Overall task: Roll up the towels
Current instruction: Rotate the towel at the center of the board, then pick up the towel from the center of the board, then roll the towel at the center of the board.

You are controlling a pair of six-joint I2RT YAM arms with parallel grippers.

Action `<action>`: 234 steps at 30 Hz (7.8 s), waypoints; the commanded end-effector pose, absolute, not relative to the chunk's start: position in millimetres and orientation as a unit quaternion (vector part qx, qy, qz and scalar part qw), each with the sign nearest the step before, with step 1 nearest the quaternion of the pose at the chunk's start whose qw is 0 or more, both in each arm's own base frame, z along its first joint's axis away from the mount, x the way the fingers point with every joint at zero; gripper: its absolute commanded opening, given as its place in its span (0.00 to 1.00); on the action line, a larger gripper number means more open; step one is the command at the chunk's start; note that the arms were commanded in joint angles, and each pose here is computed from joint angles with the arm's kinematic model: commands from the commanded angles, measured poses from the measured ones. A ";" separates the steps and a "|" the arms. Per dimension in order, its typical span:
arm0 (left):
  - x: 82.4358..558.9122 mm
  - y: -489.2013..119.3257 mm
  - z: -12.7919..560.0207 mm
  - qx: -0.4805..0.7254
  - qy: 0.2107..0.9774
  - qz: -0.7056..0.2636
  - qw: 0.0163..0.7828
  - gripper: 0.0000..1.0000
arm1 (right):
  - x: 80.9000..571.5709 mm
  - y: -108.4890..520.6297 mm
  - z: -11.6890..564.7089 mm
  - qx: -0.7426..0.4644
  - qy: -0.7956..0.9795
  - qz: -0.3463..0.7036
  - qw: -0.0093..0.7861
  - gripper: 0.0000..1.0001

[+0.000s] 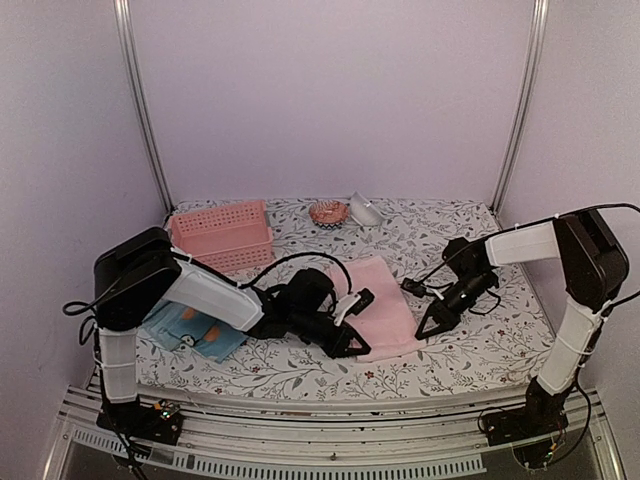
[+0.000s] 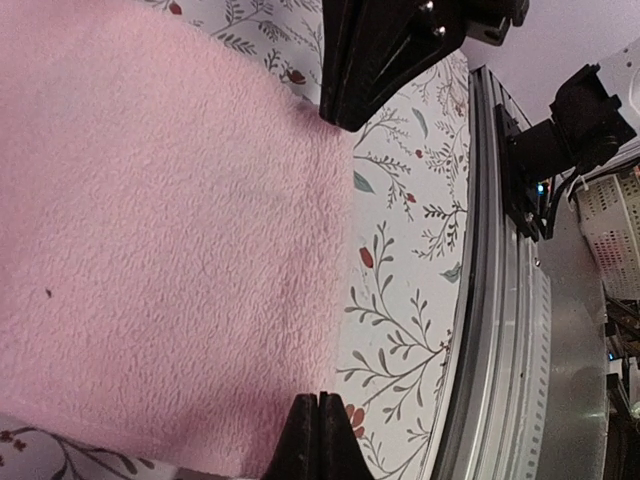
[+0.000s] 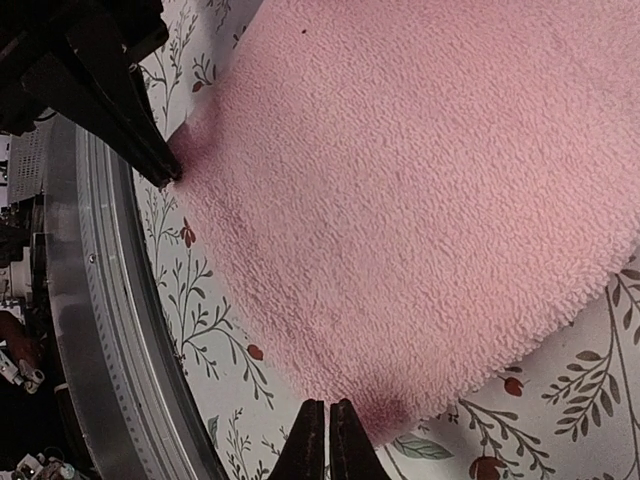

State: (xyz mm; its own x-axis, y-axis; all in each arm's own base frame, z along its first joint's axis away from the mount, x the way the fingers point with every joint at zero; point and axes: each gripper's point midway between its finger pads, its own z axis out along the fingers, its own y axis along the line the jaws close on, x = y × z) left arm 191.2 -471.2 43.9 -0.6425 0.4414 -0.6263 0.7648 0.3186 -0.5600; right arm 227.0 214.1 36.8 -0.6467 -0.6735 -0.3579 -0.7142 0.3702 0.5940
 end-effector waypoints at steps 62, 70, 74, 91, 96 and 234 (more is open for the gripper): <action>258.4 -376.7 94.2 0.259 0.848 -0.197 0.418 0.75 | 193.3 282.1 41.6 -0.716 0.636 0.120 0.261 0.36; 254.3 -375.2 91.6 0.254 0.848 -0.207 0.417 0.74 | 196.8 280.4 25.3 -0.712 0.651 0.111 0.240 0.35; 252.2 -370.9 89.0 0.255 0.848 -0.206 0.418 0.74 | 195.0 278.8 16.3 -0.714 0.654 0.112 0.224 0.35; 167.0 -374.4 105.5 0.449 0.721 -0.309 0.429 0.55 | 145.3 294.9 38.3 -0.652 0.671 0.352 0.026 0.03; 139.7 -397.3 97.0 0.534 0.666 -0.294 0.430 0.55 | 140.6 293.3 31.9 -0.611 0.676 0.409 -0.048 0.03; 186.6 -423.6 13.8 0.254 0.862 -0.435 0.054 0.33 | 126.9 281.0 -9.2 -0.704 0.664 0.249 0.020 0.03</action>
